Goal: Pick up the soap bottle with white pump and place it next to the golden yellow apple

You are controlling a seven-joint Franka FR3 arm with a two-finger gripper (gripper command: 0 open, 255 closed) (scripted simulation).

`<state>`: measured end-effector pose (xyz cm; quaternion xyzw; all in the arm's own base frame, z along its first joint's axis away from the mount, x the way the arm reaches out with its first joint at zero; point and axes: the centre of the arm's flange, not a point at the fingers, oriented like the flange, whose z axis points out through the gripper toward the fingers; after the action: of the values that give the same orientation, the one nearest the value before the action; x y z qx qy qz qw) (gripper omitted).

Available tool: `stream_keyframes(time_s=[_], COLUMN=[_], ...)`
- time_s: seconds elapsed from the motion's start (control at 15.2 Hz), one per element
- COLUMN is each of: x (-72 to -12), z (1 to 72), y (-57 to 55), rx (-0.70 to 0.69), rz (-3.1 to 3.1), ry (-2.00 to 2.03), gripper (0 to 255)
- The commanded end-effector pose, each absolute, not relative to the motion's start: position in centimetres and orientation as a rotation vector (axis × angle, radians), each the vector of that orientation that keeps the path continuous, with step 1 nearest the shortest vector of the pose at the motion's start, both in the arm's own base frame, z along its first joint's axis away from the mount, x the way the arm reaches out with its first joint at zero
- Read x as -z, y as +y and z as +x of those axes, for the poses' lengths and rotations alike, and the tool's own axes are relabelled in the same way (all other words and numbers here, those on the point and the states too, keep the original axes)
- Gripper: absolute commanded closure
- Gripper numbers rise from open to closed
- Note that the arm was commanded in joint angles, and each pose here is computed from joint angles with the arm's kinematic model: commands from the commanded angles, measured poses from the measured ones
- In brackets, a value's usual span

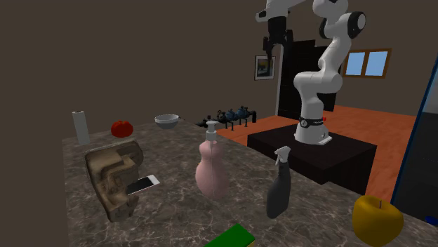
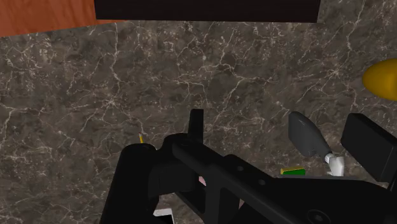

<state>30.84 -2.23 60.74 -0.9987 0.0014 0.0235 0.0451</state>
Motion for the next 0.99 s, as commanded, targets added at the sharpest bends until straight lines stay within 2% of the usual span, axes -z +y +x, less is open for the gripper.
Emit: stream_keyframes(time_s=[0.0, 0.92], x=[-60.7, -51.9], z=[30.8, 46.4], y=[-2.2, 2.0], rx=[-0.072, -0.051], rz=[-3.05, -3.09], ry=[0.004, 0.075], gripper=[0, 0])
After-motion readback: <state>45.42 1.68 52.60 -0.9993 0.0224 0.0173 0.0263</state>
